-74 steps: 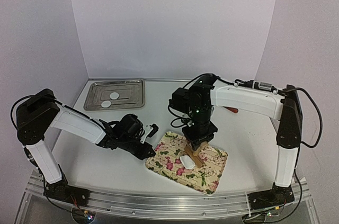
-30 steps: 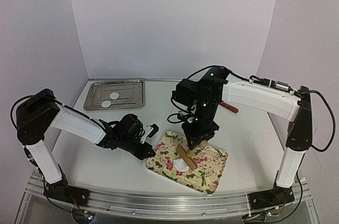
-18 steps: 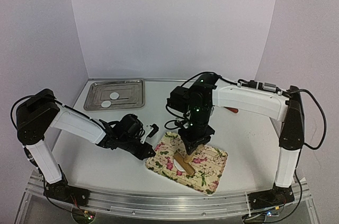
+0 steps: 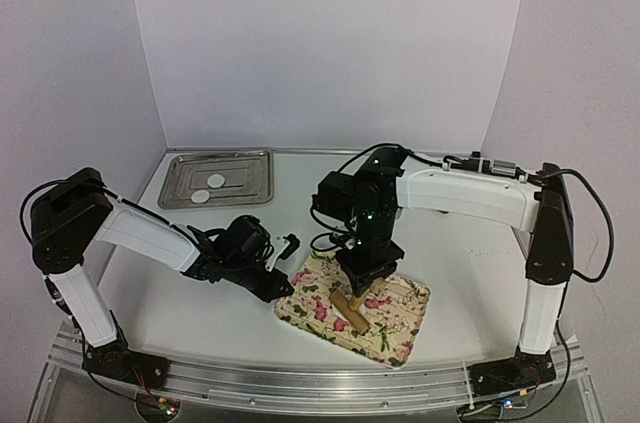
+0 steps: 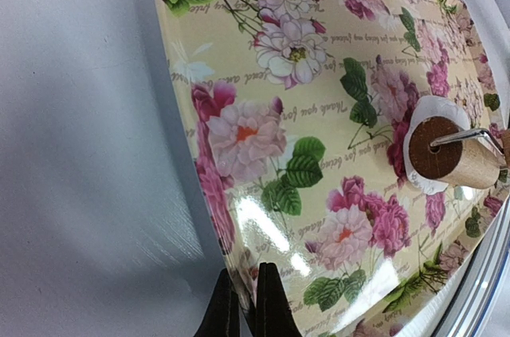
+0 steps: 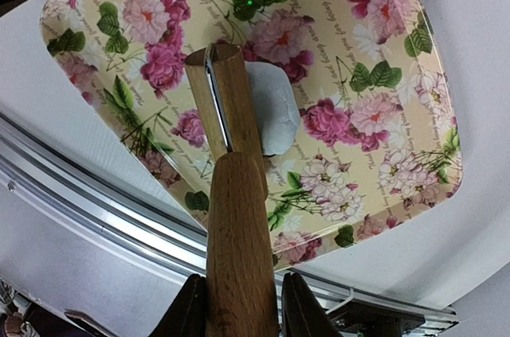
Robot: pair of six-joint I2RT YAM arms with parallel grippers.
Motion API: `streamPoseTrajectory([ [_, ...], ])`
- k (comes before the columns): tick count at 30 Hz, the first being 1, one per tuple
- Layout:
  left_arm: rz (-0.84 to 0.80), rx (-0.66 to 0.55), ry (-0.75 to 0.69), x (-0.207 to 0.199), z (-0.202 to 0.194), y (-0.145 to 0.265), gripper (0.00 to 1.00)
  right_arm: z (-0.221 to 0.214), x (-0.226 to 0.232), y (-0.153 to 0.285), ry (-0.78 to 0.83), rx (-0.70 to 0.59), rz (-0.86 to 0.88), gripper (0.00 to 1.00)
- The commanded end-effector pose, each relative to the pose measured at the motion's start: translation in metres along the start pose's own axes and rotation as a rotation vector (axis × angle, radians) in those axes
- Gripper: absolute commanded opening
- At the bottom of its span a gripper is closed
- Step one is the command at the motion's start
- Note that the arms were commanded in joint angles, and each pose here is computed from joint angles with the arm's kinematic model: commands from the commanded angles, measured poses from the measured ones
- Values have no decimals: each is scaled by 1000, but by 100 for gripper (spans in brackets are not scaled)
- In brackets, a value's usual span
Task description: Roll out the dumpling wrappers from the dough
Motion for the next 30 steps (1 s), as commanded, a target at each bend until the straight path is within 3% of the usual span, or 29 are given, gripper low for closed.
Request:
streamPoseTrajectory([
  [1, -19, 70, -50, -8, -19, -2, 0, -12, -43, -7, -38, 50, -202, 0],
  [18, -28, 67, -52, -9, -19, -2, 0, 0, -35, -78, -53, 219, -101, 0],
  [25, -28, 62, -54, -9, -18, -1, 0, 2, -33, -77, -57, 213, -93, 0],
  [30, -21, 57, -55, -8, -18, -1, 0, 11, -10, -49, -51, 128, 27, 0],
])
Point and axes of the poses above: each gripper's point midway between its finger pads, its own y axis back along the fingers, its own x axis along the line the jaws close on, z = x × y, the point moved 1 cm from there along y, back along the fingers, and after that the axes turned 5 degrees about -y, right-handed, at the moved point
